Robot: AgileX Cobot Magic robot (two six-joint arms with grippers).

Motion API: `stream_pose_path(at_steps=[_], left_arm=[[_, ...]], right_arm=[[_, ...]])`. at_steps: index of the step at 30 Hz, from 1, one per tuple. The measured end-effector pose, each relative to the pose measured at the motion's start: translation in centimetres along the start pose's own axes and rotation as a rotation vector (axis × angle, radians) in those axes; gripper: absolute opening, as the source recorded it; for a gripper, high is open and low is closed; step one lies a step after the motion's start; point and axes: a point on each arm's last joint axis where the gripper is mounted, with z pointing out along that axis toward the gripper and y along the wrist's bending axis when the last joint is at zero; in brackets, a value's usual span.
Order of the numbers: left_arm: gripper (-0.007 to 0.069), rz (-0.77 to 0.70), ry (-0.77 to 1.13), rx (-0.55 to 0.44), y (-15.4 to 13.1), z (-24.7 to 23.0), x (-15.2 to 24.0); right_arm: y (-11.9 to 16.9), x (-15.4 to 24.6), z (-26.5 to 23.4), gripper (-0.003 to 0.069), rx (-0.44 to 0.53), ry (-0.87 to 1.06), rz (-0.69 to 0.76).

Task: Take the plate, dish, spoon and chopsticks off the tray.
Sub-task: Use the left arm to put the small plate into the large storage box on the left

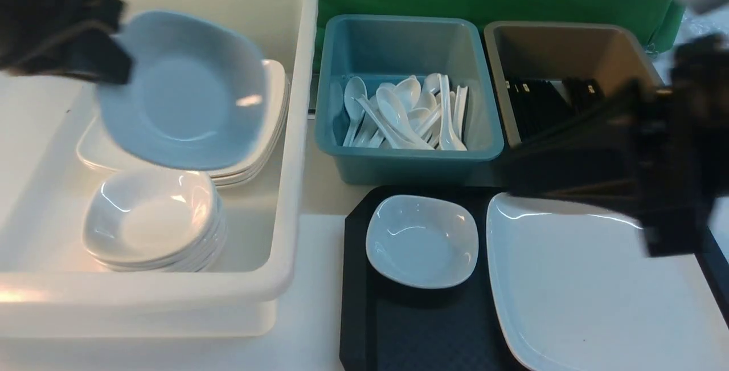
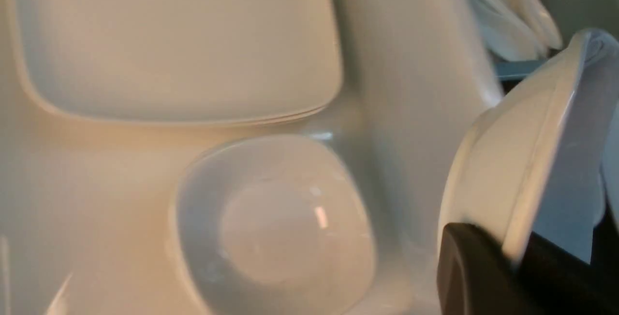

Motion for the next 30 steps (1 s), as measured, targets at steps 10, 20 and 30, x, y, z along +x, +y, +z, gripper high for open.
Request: stream_pose_path(at_steps=[10,20,30], left_arm=[[0.0021,-0.168,0.038,-0.112,6.8,4.3,5.1],[0.0074,-0.103,0.053,-0.073,7.9,8.2,5.4],[0.0477,-0.057,0.060,-0.122,7.2,6.4,3.6]], right_arm=[[1.6,-2.3,6.2,0.0037,-0.103,0.022,-0.054],[1.6,-2.3,8.0,0.0037,-0.107,0.033,-0.032],[1.4,-1.7,6.9,0.0037,-0.043,0.105,-0.060]])
